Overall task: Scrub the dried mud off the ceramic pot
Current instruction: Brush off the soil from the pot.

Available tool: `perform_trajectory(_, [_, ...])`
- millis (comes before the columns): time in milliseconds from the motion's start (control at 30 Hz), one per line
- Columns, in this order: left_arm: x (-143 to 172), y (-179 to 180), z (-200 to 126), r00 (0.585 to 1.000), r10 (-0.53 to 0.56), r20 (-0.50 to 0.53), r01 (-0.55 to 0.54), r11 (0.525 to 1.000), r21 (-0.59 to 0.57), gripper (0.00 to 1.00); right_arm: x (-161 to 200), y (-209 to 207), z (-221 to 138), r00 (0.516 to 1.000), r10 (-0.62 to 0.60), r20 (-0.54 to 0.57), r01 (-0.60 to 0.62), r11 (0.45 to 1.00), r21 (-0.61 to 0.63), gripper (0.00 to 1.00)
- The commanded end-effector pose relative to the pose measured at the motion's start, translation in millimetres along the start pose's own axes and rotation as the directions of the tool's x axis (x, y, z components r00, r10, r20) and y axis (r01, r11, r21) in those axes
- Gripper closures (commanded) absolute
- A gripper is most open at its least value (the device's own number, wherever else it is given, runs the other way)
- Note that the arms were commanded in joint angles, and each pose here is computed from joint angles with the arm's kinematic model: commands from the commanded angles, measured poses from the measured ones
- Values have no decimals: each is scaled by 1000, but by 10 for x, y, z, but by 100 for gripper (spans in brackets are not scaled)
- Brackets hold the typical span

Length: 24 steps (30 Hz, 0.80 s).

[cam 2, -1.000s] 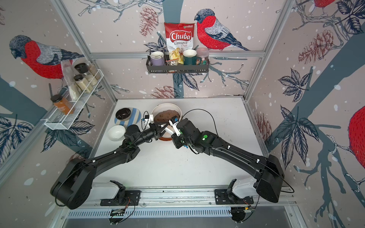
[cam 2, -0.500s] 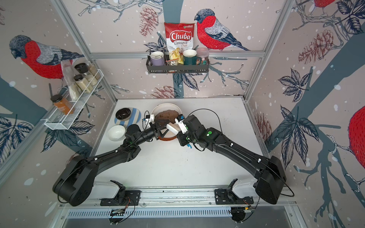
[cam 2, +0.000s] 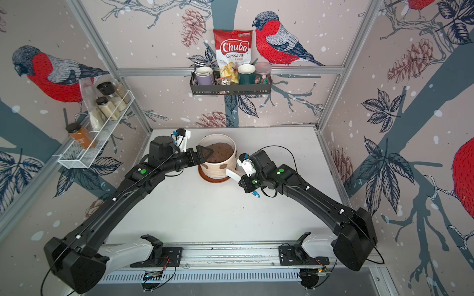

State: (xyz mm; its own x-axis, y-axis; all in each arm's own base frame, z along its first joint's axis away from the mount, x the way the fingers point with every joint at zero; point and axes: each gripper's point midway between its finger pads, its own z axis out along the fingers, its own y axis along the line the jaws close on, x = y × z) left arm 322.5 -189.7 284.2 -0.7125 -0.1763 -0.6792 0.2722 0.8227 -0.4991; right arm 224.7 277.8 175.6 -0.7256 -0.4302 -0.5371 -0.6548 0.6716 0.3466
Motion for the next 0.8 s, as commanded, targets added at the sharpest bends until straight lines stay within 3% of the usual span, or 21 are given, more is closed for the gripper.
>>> perform_trajectory(0, [193, 668, -92, 973, 188, -135, -223, 916, -332, 6, -124, 146, 68, 1000, 11, 24, -9, 997, -82, 100])
perform_trajectory(467, [331, 883, -150, 971, 197, -135, -235, 888, -395, 4, -570, 177, 321, 994, 51, 98, -37, 989, -142, 100])
perform_trajectory(767, [338, 917, -152, 970, 196, -141, -238, 880, -410, 4, -349, -133, 432, 990, 122, 66, -115, 988, -107, 100])
